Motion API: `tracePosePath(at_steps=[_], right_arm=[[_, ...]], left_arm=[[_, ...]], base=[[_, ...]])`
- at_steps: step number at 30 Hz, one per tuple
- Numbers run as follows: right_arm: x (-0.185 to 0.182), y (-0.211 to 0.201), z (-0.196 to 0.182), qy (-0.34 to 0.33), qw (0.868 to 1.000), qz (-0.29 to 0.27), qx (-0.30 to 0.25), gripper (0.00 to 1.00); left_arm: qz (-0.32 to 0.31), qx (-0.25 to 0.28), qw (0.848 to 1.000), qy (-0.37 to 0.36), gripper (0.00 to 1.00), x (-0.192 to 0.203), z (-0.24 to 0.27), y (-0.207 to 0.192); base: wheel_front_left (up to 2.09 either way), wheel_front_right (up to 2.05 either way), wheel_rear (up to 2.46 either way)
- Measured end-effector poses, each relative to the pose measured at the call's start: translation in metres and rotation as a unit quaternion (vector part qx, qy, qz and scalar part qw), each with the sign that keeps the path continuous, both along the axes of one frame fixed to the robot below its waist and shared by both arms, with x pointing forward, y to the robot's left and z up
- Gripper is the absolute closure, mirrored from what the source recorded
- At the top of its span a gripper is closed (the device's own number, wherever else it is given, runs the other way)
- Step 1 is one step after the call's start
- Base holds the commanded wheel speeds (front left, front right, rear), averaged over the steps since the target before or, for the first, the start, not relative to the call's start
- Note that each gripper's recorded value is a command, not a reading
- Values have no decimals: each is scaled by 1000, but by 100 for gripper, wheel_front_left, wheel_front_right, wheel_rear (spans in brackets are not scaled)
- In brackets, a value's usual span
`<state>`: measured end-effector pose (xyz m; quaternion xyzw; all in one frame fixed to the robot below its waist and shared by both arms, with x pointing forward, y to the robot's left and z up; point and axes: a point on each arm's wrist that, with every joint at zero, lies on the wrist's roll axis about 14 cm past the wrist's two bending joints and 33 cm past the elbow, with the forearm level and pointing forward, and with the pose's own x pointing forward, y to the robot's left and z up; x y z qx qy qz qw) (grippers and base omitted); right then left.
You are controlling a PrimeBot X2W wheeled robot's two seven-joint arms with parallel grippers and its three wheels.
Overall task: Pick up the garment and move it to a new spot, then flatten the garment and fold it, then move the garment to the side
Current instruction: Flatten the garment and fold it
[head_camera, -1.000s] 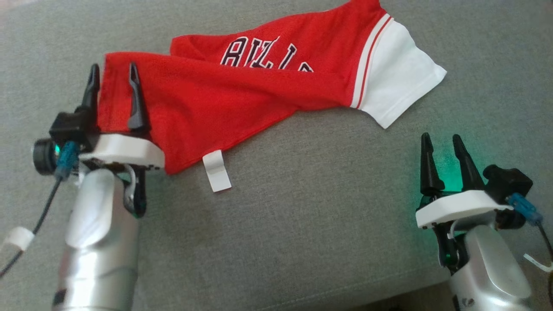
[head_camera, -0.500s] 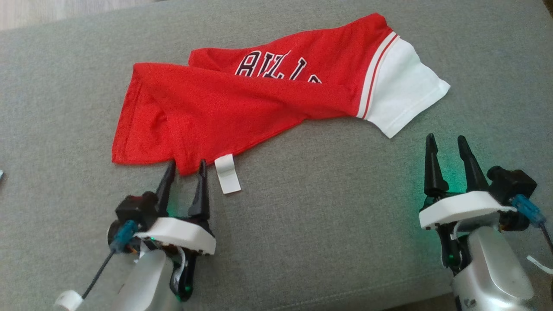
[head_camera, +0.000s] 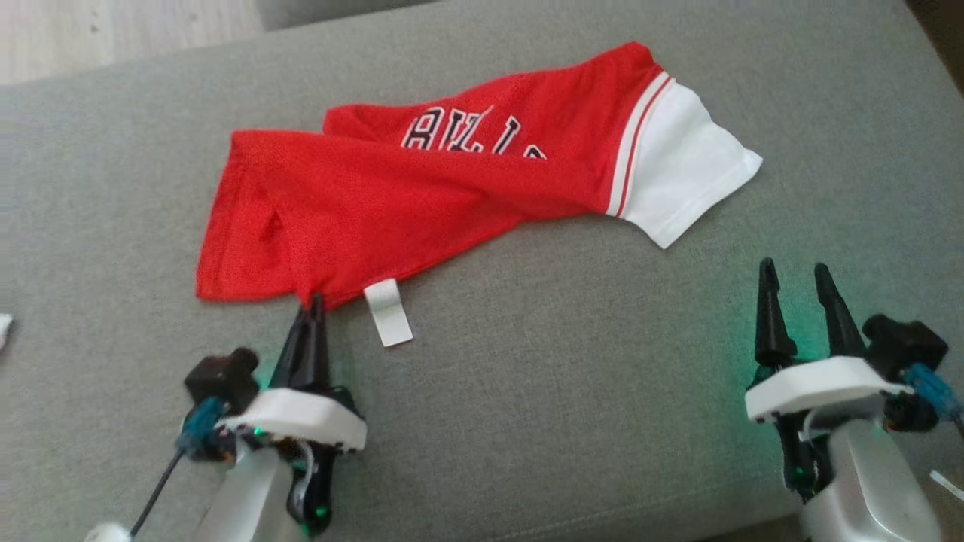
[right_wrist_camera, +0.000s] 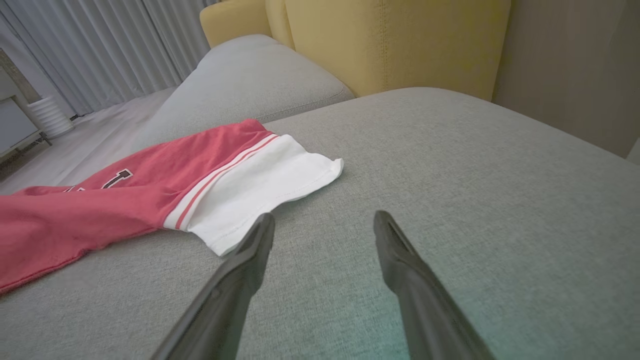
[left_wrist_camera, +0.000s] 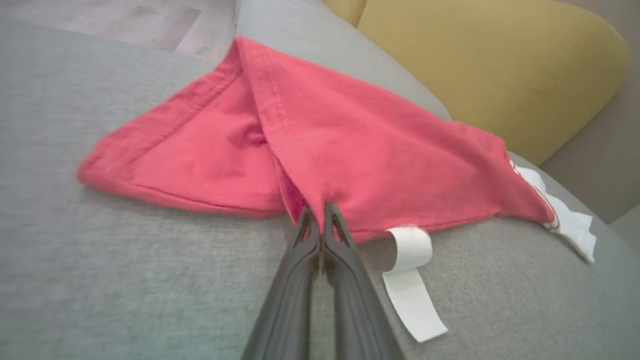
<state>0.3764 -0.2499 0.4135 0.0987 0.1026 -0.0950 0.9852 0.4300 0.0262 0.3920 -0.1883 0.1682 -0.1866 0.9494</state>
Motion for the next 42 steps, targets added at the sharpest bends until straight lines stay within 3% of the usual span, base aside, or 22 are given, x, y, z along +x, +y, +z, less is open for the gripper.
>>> tracePosePath(at_steps=[4, 10, 11, 12, 13, 17, 22, 32, 42], right_arm=[[-9, -2, 4, -6, 1000, -7, 4, 0], [-17, 3, 13, -22, 1000, -3, 9, 0], [-17, 5, 16, -26, 1000, 2, 6, 0], [-16, 8, 21, -33, 999, 8, 4, 0], [-14, 12, 26, -42, 999, 15, 1, 0], [-6, 29, 52, -78, 995, 54, -35, 0], [-7, 47, 60, -86, 991, 88, -57, 0], [-18, 74, 35, -49, 989, 130, -51, 0], [-15, 85, 33, -49, 987, 147, -46, 0]], left_arm=[[51, 0, 999, 6, 100, -14, 2, 29], [91, 53, 994, 14, 100, -49, -8, 68], [98, 59, 993, 7, 70, -48, -5, 73], [101, 70, 992, -4, 6, -47, 0, 77], [104, 82, 991, -16, 0, -44, 6, 80], [107, 138, 981, -83, 0, -33, 36, 85], [92, 170, 978, -85, 0, -50, 31, 84], [97, 173, 978, -58, 0, -72, 16, 90], [118, 171, 977, -52, 0, -75, 16, 99]], base=[[0, 0, 0], [0, 0, 0], [0, 0, 0], [0, 0, 0], [0, 0, 0], [0, 0, 0], [0, 0, 0], [0, 0, 0], [0, 0, 0]])
